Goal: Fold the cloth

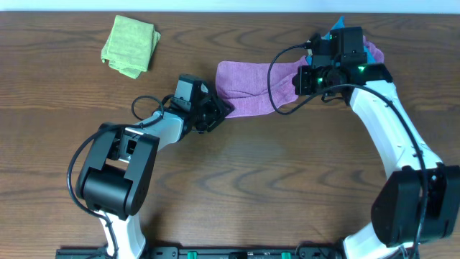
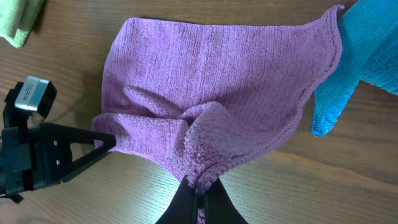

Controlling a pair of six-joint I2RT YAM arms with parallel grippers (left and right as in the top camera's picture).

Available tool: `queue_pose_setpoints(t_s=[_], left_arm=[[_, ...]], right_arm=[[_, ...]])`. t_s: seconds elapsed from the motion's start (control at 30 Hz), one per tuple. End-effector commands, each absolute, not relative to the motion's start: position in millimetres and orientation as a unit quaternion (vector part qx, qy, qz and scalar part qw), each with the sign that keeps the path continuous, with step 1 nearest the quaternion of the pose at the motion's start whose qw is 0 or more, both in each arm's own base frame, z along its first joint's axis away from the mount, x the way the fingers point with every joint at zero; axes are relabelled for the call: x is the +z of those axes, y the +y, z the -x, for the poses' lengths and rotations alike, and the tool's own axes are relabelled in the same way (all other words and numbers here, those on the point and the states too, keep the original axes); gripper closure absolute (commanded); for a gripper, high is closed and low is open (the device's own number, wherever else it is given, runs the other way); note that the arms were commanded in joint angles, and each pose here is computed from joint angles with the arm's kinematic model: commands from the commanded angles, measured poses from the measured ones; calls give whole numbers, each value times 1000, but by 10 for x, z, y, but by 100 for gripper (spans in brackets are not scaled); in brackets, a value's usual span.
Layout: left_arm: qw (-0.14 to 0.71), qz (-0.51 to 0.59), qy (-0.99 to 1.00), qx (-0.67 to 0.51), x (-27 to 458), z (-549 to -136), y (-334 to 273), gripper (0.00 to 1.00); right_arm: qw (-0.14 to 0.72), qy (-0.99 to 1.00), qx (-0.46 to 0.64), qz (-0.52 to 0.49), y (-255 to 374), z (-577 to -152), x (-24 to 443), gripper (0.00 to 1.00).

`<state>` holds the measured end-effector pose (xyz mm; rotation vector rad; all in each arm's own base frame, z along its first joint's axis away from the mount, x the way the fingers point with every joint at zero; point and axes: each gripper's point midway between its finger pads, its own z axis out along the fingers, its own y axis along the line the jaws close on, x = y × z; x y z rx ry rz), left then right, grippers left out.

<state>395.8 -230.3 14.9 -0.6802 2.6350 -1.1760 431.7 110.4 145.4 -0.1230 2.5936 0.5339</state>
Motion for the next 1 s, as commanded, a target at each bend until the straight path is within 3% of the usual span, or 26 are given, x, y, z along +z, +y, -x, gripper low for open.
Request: queue_pose_setpoints(t_s=[0.0,0.33,0.5,0.97], left_arm=[[82,238,886,-389,68,-3937,-2316,54],[87,238,885,-390,78,-3947,-2345,69],[97,240,887,-382,68,-3978,-2316,94],[139,102,884,-433,787,-4161,-2223,94]], right_arm=[[244,948,199,54,1163,-4286,1478,99],[244,948,199,54,1163,-4286,1477,99],[244,948,199,54,1164,-4286,1477,99],[221,944,235,67,1279,-4165,1490,99]])
